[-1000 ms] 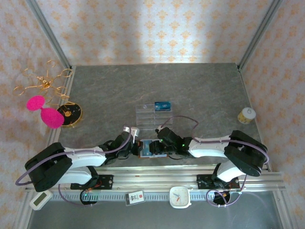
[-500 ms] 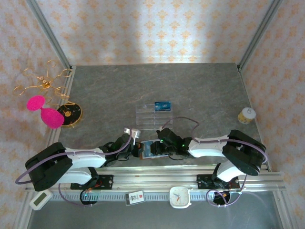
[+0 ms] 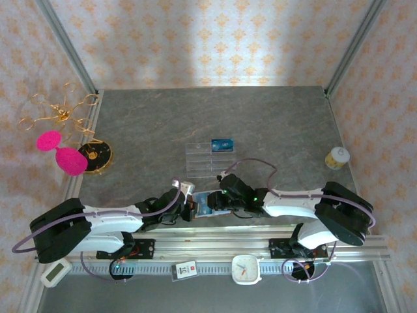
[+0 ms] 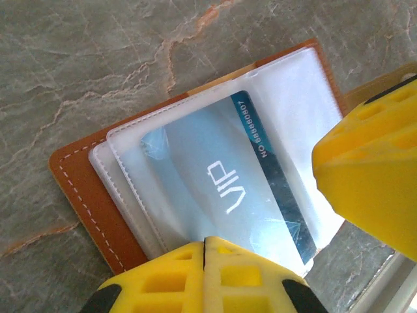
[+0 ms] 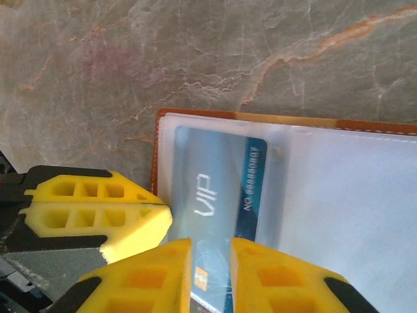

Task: Take the credit cards out of the card holder

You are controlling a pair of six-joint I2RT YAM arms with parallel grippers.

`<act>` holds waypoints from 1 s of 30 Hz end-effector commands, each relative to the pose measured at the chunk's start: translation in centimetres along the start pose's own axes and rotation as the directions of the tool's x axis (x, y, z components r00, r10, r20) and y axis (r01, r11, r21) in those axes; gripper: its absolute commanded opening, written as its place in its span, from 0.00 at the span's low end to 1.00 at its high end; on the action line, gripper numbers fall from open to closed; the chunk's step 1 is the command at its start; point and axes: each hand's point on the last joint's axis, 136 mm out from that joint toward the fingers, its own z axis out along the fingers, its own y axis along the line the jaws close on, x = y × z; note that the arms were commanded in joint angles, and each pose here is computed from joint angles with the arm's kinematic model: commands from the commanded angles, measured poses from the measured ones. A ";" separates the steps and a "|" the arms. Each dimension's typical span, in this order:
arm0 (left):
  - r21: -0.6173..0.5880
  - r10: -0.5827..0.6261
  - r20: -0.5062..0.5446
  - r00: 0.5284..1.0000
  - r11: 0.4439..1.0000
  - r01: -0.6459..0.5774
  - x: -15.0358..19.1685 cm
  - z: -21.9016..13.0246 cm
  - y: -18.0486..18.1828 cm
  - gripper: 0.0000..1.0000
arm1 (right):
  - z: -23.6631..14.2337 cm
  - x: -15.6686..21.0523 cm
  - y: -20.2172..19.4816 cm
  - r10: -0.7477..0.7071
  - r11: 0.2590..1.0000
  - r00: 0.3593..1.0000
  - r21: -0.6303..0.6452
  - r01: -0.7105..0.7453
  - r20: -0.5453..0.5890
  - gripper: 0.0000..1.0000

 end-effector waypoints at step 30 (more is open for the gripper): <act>0.004 -0.024 0.057 0.998 1.000 0.024 -1.3 -0.5 0.2 0.00 | -0.1 1.3 -4.4 0.079 0.993 0.997 0.093 -0.078 -0.010 0.00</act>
